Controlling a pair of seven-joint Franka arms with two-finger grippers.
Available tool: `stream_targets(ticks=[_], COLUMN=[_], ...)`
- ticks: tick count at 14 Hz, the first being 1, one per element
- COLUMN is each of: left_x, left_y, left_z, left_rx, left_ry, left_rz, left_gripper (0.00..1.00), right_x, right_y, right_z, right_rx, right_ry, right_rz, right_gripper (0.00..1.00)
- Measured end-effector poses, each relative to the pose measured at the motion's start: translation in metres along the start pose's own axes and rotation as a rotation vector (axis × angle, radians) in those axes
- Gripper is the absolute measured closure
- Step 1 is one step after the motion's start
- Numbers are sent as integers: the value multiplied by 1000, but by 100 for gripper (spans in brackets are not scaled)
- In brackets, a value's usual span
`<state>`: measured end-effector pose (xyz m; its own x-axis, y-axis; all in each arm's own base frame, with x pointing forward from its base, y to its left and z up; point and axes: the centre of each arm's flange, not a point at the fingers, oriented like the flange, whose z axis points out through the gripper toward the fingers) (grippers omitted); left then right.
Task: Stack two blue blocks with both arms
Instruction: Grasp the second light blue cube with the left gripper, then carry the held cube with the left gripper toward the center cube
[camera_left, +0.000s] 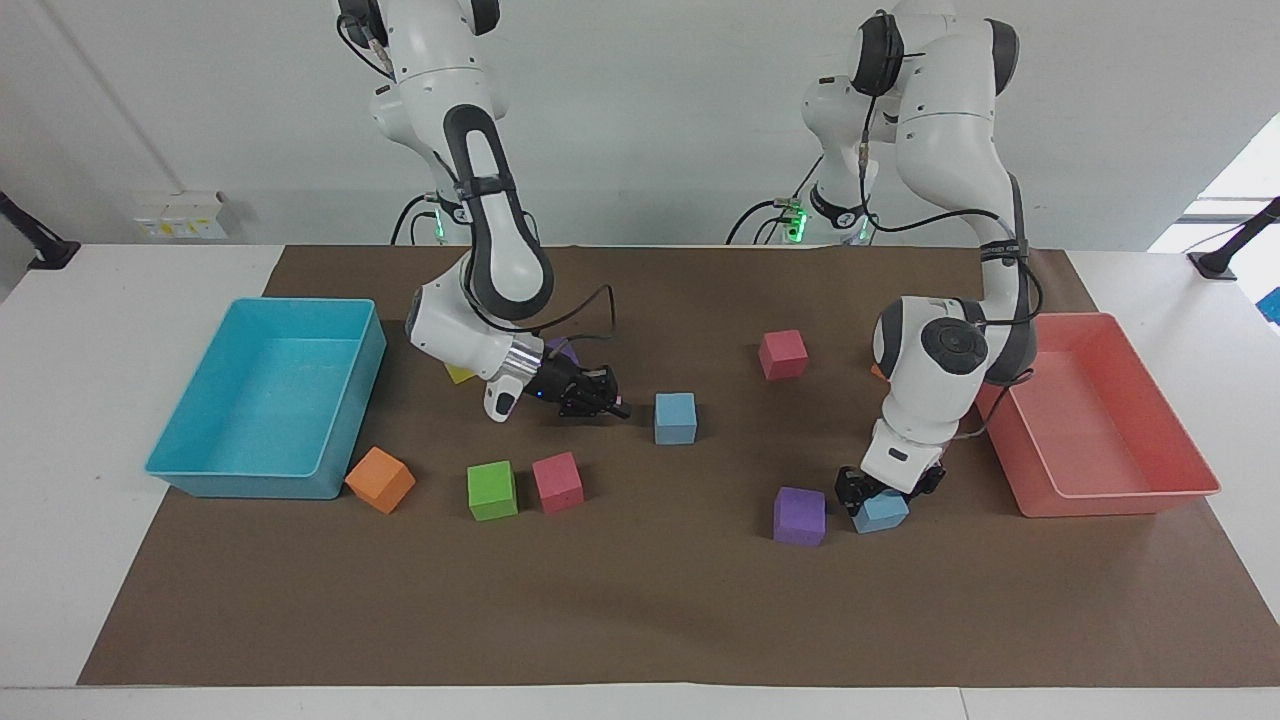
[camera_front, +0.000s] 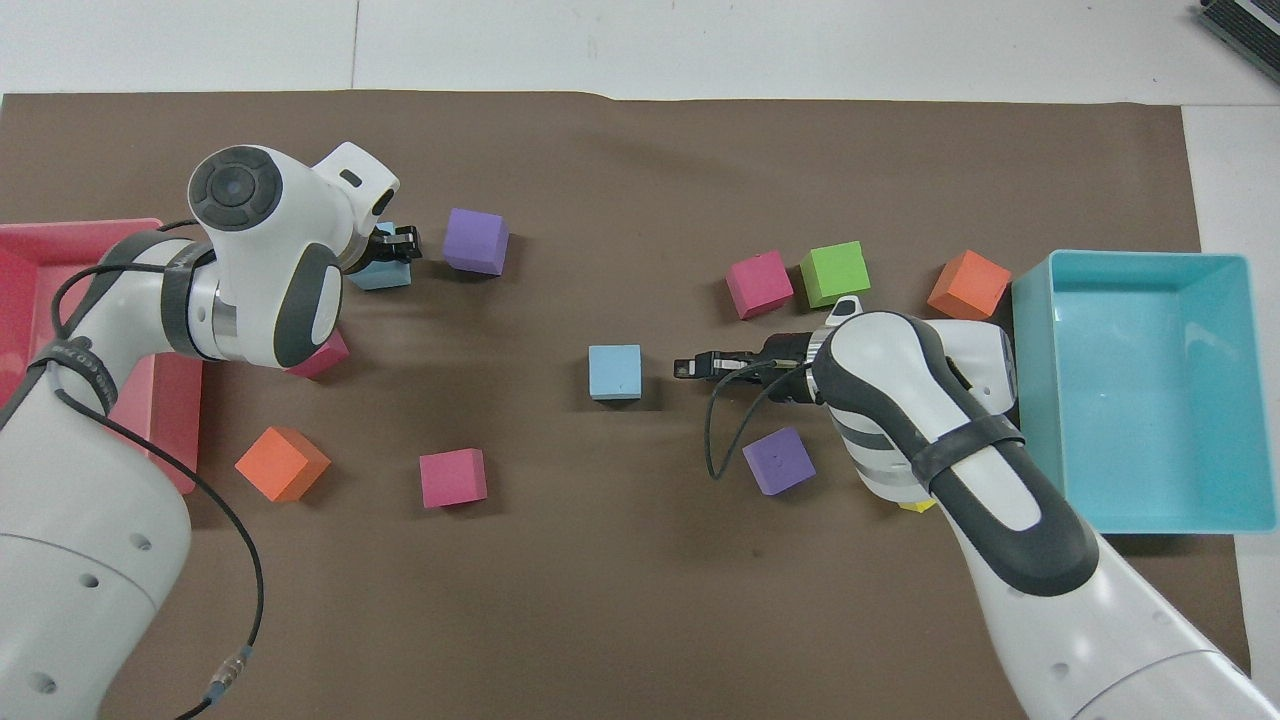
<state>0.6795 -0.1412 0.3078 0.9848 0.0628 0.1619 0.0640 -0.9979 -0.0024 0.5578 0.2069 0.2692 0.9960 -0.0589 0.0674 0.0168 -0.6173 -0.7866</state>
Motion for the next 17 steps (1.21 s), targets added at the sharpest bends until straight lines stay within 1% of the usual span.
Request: stream_targets(ticks=[1, 4, 7, 10, 13, 15, 17], left_x=[2, 4, 3, -2, -13, -26, -44], left_y=[-4, -9, -9, -1, 32, 66, 104], left_z=[-1, -13, -47, -85, -95, -96, -97], left_rx=[1, 0, 5, 3, -6, -12, -15], left_ry=[2, 9, -14, -29, -33, -38, -51], left_rz=[-6, -14, -14, 0, 51, 92, 91], left_gripper=[41, 41, 41, 41, 41, 41, 41], right_x=[0, -5, -8, -7, -7, -7, -6], right_y=[0, 11, 22, 21, 20, 19, 19], right_z=[0, 8, 16, 17, 18, 18, 18], right_rx=[0, -10, -20, -23, -29, -30, -29], right_ry=[0, -17, -30, -28, -23, -22, -21], right_rz=[0, -17, -16, -20, -24, -25, -26], right_gripper=[99, 99, 99, 99, 99, 99, 99])
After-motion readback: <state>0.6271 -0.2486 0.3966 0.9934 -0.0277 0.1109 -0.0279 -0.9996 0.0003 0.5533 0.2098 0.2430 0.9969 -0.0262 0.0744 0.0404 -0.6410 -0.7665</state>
